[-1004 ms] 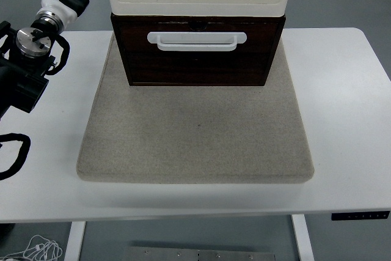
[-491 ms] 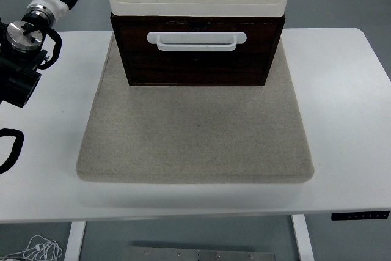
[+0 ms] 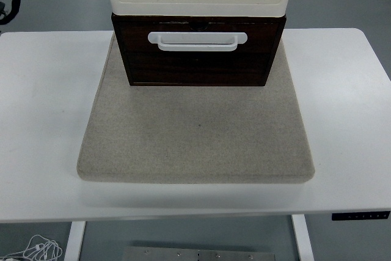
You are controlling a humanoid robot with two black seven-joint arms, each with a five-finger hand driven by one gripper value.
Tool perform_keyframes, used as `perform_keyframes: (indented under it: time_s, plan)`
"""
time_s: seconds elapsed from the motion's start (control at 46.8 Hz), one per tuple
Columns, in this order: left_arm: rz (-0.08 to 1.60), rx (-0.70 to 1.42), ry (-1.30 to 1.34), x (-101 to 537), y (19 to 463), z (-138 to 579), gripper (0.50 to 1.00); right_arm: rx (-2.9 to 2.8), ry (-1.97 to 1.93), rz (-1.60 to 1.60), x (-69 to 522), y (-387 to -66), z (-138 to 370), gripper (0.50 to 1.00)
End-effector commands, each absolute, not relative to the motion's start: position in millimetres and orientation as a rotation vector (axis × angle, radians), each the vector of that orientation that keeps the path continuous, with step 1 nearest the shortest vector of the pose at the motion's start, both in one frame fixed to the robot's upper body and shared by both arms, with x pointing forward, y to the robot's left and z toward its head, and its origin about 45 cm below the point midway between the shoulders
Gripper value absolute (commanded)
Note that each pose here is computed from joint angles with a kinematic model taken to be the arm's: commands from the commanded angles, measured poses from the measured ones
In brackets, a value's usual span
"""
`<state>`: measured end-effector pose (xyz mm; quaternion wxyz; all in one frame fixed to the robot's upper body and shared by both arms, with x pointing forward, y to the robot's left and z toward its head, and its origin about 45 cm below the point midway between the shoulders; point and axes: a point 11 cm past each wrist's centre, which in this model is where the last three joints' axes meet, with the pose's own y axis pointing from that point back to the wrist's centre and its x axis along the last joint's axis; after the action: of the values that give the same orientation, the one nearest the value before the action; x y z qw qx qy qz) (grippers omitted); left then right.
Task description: Open the drawer under the combination cabinet
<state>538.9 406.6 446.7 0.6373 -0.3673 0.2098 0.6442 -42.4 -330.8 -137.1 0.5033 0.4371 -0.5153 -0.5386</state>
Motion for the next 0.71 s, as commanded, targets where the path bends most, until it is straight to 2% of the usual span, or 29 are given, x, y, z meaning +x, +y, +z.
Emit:
perform_keyframes:
  time_s: [0.0, 0.15, 0.321, 0.577, 0.684]
  plan:
    - [1.454, -0.888, 0.411, 534, 417, 488, 1.0, 1.055, -1.245, -1.3, -42, -331, -137, 0.926]
    - [1.385, -0.953, 0.304, 526, 413, 560, 1.0, 1.055, -1.245, -1.3, -42, -331, -137, 0.928]
    - [1.285, -0.9, 0.147, 514, 375, 635, 1.0, 1.056, -1.244, -1.301, -42, -331, -137, 0.926]
    - [1.071, -0.785, -0.038, 481, 290, 709, 1.0, 1.056, -1.244, -1.301, -42, -331, -137, 0.926]
    - [0.969, -0.693, -0.114, 465, 243, 720, 1.0, 1.055, -1.245, -1.3, -42, -331, -137, 0.926]
